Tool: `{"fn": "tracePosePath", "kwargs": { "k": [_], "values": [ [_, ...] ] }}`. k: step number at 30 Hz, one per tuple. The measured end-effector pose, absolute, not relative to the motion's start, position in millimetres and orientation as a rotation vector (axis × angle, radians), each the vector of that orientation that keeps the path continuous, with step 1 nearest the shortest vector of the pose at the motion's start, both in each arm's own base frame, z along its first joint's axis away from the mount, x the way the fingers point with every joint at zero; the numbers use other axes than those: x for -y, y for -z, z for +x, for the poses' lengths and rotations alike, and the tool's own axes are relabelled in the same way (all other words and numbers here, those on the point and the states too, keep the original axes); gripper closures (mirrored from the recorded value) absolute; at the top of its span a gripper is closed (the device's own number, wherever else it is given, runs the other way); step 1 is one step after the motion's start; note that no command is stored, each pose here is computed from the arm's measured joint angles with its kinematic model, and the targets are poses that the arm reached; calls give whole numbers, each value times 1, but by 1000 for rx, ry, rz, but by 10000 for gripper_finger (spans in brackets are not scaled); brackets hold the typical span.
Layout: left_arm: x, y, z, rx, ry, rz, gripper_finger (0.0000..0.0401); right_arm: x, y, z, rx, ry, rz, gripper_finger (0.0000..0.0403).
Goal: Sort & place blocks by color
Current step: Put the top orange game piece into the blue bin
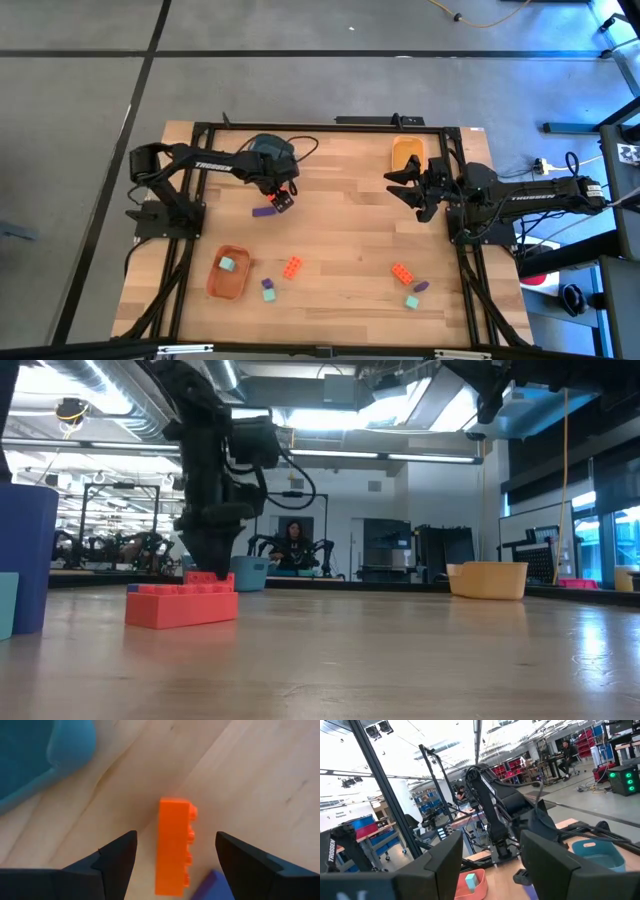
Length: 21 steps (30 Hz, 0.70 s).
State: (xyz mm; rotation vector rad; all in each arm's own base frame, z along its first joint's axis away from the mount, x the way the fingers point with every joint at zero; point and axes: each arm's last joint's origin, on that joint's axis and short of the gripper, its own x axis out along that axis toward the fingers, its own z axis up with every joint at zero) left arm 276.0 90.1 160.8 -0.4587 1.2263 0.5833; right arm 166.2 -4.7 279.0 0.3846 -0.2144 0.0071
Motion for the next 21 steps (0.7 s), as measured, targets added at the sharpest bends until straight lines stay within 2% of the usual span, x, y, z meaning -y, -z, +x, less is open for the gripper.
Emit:
{"fn": "tracePosePath", "kwargs": {
  "k": [13, 17, 21],
  "values": [
    [-92, -140, 281, -1297, -575, -446, 146, 5, -279, 166, 214, -7, 384, 200],
    [-92, -140, 280, -1307, -574, -430, 178, 5, -279, 166, 214, -7, 383, 200],
    [-91, -140, 279, -1324, -568, -410, 237, 5, -279, 166, 211, -6, 382, 200]
  ]
}}
